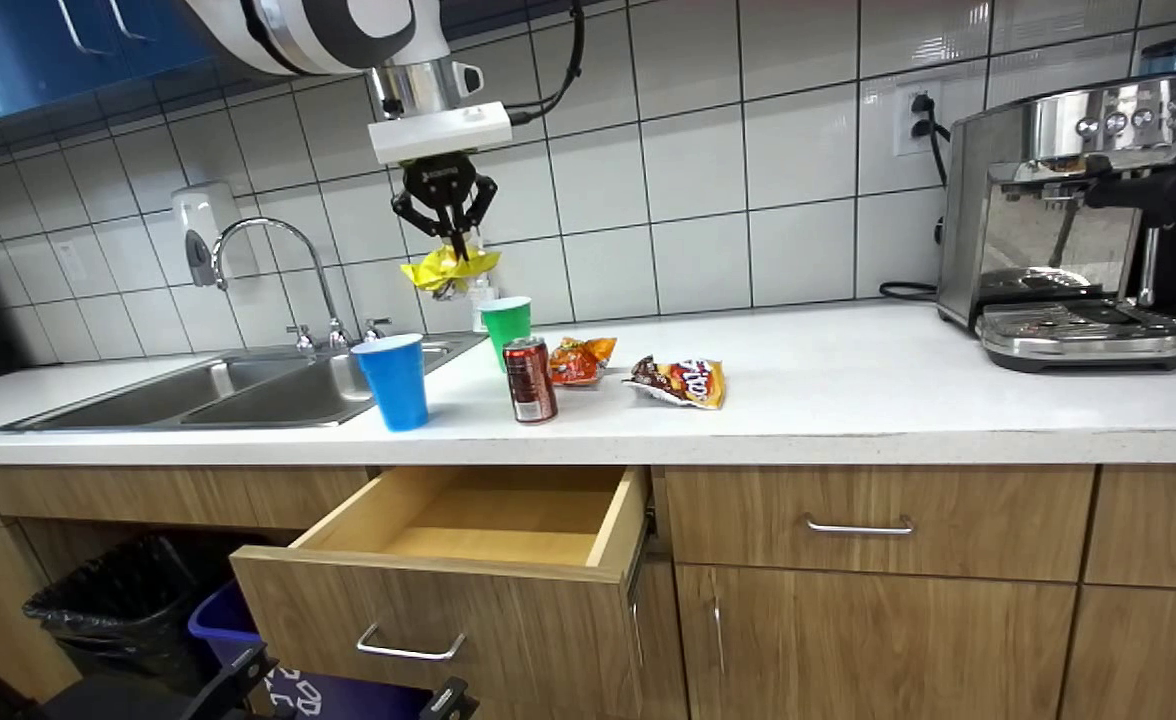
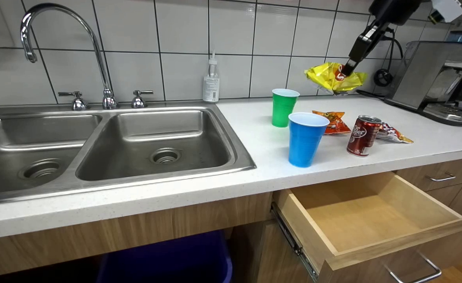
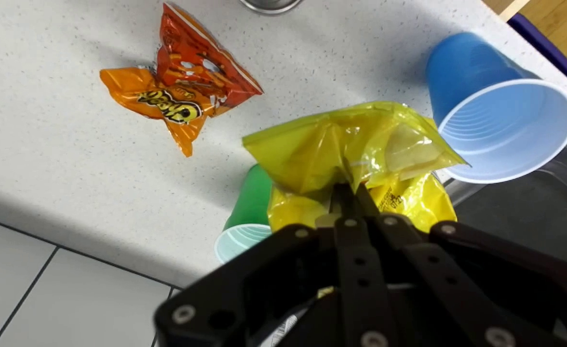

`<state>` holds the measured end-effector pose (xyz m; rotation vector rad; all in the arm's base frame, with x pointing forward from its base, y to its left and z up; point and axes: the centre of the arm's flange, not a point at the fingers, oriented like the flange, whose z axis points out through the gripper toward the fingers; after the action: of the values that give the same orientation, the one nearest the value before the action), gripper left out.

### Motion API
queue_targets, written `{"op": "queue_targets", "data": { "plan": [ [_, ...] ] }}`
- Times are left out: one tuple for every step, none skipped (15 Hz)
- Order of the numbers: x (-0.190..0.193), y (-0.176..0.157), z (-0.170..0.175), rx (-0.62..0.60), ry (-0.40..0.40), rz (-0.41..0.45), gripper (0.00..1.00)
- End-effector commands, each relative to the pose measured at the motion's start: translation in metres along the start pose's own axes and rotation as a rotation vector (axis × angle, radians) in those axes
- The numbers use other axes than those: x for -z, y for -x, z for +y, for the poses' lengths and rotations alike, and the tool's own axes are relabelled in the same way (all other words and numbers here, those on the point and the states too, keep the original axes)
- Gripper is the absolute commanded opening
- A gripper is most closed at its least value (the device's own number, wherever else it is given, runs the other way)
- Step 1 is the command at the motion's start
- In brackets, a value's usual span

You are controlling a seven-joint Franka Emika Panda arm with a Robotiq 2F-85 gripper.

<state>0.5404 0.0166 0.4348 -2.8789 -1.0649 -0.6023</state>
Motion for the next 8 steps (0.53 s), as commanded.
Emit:
{"op": "queue_targets", "data": {
  "plan": [
    [0.019,0.023,-0.023,0.0,-0.007,0.008,0.0],
    [0.022,0.028,-0.028,0.004,-0.008,0.006,0.0],
    [0.024,0.034,-0.032,0.009,-0.011,0.003,0.0],
    [0.026,0.04,-0.034,0.011,-0.014,0.0,0.0],
    [0.027,0.047,-0.036,0.015,-0.019,-0.004,0.0],
    [0.029,0.054,-0.037,0.014,-0.024,-0.011,0.0],
    [0.03,0.063,-0.038,0.015,-0.021,-0.018,0.0],
    [0.031,0.071,-0.039,0.013,-0.015,-0.026,0.0]
  ]
}}
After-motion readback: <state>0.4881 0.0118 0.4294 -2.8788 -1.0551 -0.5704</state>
